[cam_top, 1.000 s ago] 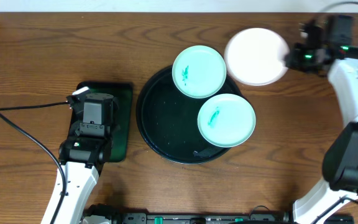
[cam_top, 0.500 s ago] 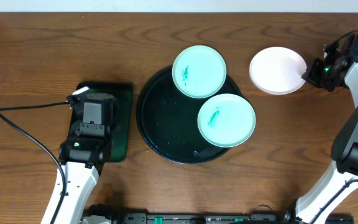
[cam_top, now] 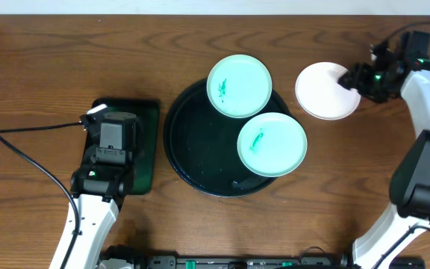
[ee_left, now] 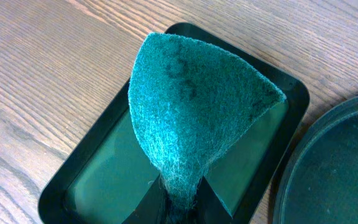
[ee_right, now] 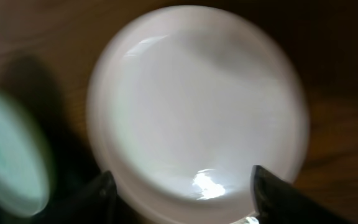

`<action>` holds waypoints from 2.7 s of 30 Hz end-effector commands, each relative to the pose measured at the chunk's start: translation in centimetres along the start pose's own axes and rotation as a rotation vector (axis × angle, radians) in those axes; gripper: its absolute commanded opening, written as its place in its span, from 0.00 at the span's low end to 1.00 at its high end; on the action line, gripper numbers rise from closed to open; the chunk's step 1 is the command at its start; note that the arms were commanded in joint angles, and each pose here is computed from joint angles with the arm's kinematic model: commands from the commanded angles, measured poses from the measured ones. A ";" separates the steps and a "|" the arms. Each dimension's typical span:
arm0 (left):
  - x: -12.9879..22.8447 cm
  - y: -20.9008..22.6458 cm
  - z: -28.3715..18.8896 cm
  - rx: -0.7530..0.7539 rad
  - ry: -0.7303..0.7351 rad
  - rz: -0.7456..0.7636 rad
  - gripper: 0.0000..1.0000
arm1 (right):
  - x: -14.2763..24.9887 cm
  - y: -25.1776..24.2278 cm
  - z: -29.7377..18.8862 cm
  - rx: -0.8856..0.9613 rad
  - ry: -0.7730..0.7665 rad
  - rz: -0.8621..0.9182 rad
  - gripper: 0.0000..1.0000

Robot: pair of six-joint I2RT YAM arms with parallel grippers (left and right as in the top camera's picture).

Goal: Clean dirty plates on tray and stack at the side
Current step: 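Carry the white plate right and set it on the table, then move the right gripper to the upper green plate's rim, then scrub the upper green plate with the sponge in the left gripper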

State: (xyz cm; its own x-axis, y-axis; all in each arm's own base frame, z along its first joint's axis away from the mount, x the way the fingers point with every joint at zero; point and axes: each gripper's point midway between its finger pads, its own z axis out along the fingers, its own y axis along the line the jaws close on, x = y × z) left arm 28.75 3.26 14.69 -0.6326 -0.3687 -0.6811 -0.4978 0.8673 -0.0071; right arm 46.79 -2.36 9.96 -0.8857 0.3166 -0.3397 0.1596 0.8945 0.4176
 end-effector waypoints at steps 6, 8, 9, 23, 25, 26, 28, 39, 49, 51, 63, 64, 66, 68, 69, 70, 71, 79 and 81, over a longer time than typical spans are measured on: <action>-0.1 0.1 0.1 -0.008 -0.002 -0.012 0.08 | 2.6 12.7 0.5 -0.098 -0.013 -0.320 0.99; -0.1 0.1 0.1 -0.008 -0.002 -0.012 0.08 | 2.9 13.5 2.0 -0.024 -0.029 -0.331 0.99; -0.1 0.1 0.1 -0.009 -0.002 -0.012 0.08 | 2.9 13.7 3.0 0.030 -0.045 -0.333 0.99; 0.0 0.2 0.1 -0.010 0.001 -0.010 0.08 | 5.8 15.2 12.8 0.136 -0.045 -0.366 0.66; 0.0 0.2 0.1 -0.010 0.001 -0.011 0.08 | 5.9 15.3 13.0 0.134 -0.043 -0.386 0.53; 0.0 0.2 0.1 -0.010 0.001 -0.011 0.08 | 5.9 15.3 13.0 0.134 -0.044 -0.387 0.44; 0.0 0.2 0.1 -0.010 0.001 -0.010 0.08 | 5.8 15.4 13.0 0.131 -0.047 -0.387 0.23; 0.2 -0.3 0.1 0.015 0.014 -0.011 0.08 | 6.8 19.3 10.9 -0.066 -0.005 -0.400 0.01; 1.7 -7.0 -0.2 0.369 0.144 -0.025 0.07 | 14.3 22.5 8.8 -0.172 0.236 -0.452 0.01; 1.9 -8.0 0.0 0.409 0.163 -0.024 0.08 | 15.4 22.0 9.5 -0.135 0.266 -0.460 0.01; 5.3 -15.6 2.0 0.625 0.295 0.020 0.08 | 17.7 20.7 13.4 -0.025 0.294 -0.505 0.01; 6.0 -16.7 2.0 0.642 0.300 0.044 0.08 | 17.7 20.6 13.6 -0.014 0.294 -0.505 0.01; 7.1 -18.2 2.3 0.649 0.295 0.085 0.08 | 18.0 20.5 14.0 -0.011 0.300 -0.504 0.01; 7.9 -18.9 3.3 0.599 0.260 0.124 0.08 | 18.5 20.3 14.5 -0.008 0.311 -0.506 0.01; 8.2 -18.9 3.9 0.559 0.236 0.141 0.07 | 18.6 20.2 14.6 -0.006 0.315 -0.506 0.01; 8.4 -18.8 4.6 0.510 0.207 0.159 0.08 | 18.7 20.1 14.8 -0.003 0.319 -0.506 0.01; 8.6 -18.7 5.2 0.472 0.184 0.172 0.07 | 18.7 20.1 14.9 -0.002 0.321 -0.505 0.01; 9.6 -18.9 7.4 0.385 0.133 0.207 0.17 | 18.8 20.0 14.9 -0.001 0.322 -0.505 0.01; 9.6 -19.0 7.6 0.385 0.130 0.206 0.22 | 18.8 20.0 14.9 -0.001 0.323 -0.505 0.01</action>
State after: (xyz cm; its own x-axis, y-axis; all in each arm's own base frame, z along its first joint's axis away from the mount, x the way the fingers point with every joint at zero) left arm 36.12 -15.14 2.82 -0.7980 -0.1880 -0.5725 -0.0786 0.9744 -0.2105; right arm 40.51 25.93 1.15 -0.9344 -0.2457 -0.2578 -0.3169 0.9040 0.2869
